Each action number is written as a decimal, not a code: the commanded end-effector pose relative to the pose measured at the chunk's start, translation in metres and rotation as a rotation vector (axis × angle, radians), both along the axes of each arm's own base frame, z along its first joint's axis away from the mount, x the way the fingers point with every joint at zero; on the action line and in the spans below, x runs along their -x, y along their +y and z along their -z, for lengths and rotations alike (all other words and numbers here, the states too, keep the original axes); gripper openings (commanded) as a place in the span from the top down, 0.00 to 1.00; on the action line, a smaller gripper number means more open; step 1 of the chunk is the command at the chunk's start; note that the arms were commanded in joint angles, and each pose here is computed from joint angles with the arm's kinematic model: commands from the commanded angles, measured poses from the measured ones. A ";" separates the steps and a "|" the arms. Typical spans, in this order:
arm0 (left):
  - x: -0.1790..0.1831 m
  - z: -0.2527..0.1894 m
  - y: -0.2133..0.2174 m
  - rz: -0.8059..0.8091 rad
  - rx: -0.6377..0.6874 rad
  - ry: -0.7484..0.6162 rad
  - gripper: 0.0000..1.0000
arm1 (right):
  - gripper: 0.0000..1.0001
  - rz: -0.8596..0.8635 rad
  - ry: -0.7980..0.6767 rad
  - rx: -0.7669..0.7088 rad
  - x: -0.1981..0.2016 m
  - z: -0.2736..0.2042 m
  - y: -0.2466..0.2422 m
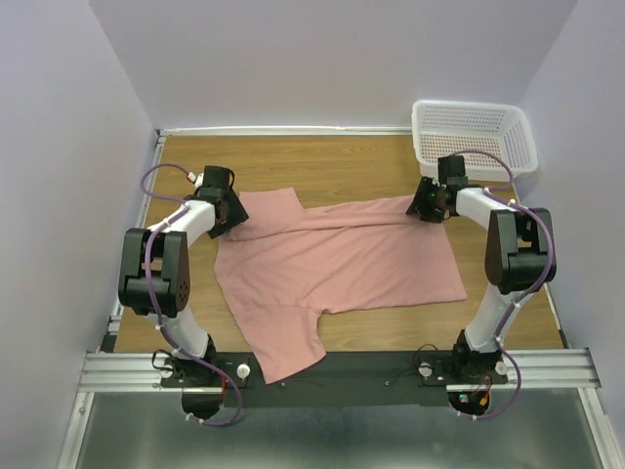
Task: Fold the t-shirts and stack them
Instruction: Fold the tshirt
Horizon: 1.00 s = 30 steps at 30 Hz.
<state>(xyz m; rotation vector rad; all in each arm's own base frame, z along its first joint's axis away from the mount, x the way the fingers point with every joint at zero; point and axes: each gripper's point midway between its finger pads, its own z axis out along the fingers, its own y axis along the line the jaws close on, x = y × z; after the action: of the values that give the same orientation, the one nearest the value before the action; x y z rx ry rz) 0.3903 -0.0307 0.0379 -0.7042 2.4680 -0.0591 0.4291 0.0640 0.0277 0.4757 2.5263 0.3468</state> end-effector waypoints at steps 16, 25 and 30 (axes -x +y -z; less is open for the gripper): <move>-0.099 -0.067 -0.016 0.260 -0.050 -0.215 0.21 | 0.44 -0.543 -0.211 -0.282 -0.046 -0.096 0.176; -0.125 -0.028 -0.021 0.241 -0.019 -0.177 0.26 | 0.54 -0.651 -0.179 -0.401 -0.085 -0.053 0.258; -0.128 -0.011 -0.022 0.243 -0.017 -0.151 0.26 | 0.54 -0.687 -0.138 -0.444 -0.083 -0.025 0.287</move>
<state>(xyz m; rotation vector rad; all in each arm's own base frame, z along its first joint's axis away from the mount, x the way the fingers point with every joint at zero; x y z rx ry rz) 0.5072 -0.0499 0.0492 -0.3840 2.4100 -0.1496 0.5190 0.3256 0.0569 -0.2467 2.3921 1.0580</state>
